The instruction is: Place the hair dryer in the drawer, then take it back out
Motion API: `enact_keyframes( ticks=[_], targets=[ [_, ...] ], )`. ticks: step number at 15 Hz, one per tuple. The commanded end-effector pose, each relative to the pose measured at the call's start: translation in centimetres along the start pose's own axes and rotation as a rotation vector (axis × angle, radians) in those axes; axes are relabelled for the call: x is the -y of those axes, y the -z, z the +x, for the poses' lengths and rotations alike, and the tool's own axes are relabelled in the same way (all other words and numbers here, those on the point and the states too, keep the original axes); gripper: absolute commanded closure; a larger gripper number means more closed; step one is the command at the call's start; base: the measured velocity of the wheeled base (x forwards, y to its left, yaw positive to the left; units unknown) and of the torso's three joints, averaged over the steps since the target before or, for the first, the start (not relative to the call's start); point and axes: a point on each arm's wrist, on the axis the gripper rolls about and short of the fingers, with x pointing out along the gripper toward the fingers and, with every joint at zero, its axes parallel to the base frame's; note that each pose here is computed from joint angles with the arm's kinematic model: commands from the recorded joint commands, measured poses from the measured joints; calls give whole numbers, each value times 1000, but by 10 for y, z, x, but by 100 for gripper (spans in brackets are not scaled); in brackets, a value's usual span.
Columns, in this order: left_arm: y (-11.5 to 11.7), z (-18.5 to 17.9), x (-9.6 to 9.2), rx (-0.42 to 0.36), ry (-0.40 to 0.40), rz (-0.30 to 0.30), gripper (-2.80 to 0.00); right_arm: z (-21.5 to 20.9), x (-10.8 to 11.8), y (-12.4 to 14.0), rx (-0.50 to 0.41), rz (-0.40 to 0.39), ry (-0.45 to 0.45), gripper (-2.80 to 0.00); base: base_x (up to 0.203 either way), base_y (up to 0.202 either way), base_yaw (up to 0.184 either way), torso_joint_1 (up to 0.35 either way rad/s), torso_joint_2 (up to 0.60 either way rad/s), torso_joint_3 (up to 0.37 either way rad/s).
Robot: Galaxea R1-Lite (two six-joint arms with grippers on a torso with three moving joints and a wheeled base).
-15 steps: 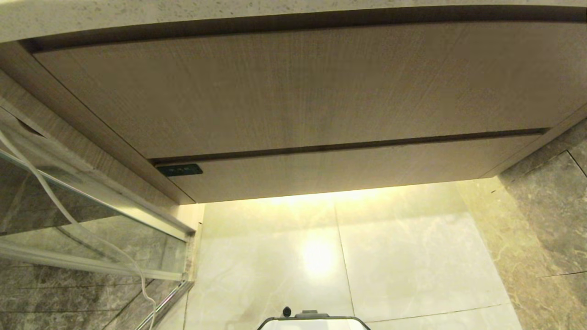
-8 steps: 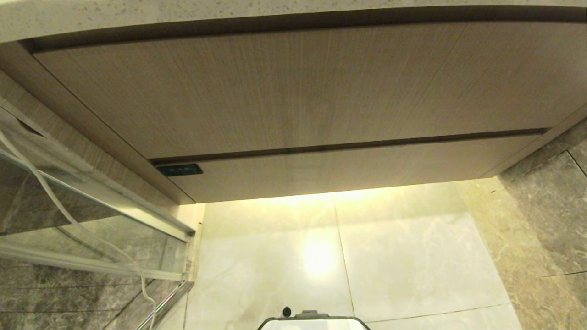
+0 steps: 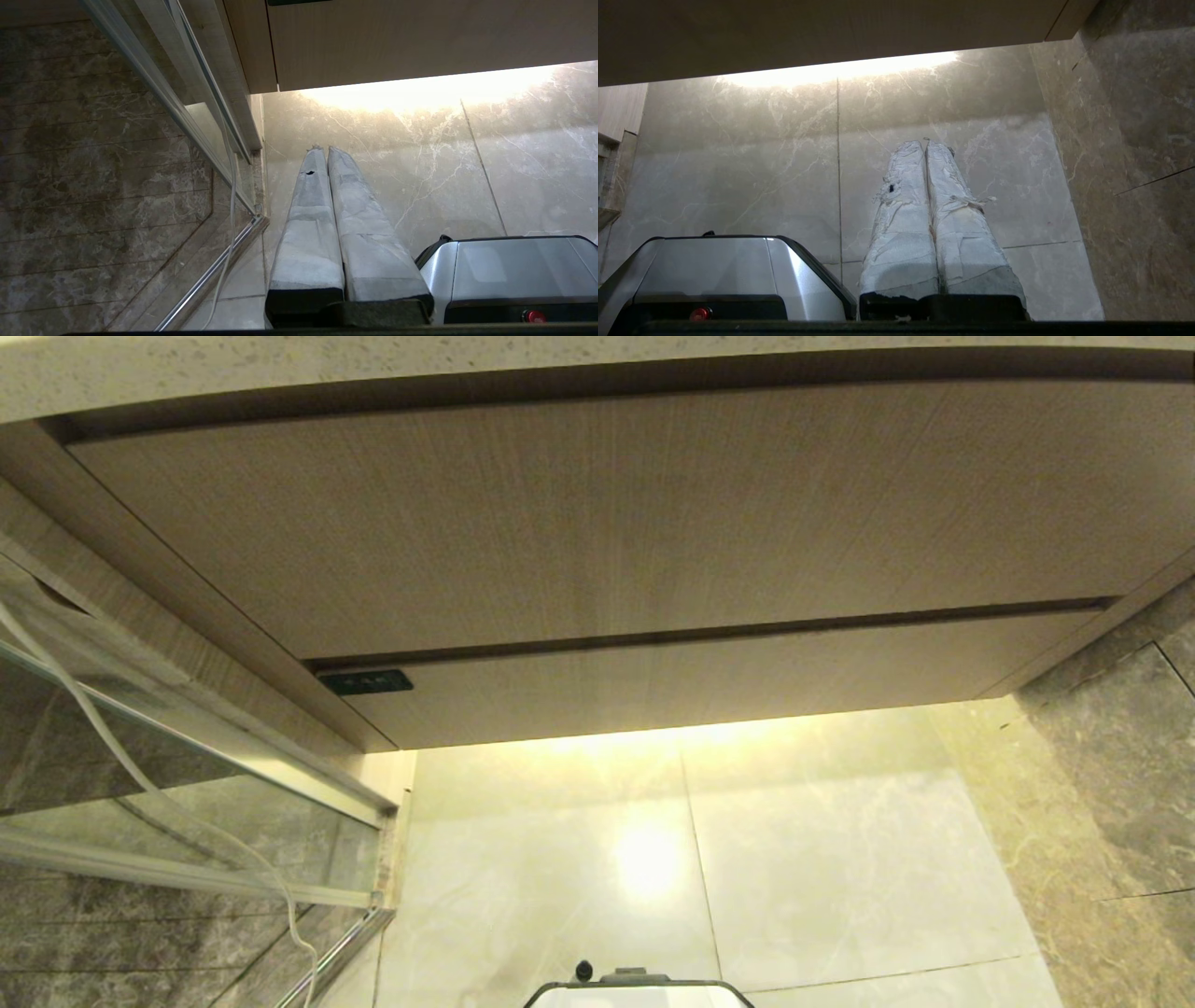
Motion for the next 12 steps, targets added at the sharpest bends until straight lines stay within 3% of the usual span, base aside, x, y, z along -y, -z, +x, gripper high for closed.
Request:
enact_keyframes(
  ticks=[1,12],
  targets=[
    [0,0,0,0,0,0,0,0,0,1,-1,-1,0,0,0,0,0,0,0,0],
    [0,0,0,-1,0,0,0,0,0,1,-1,0,1,0,0,0,0,0,0,0]
  ],
)
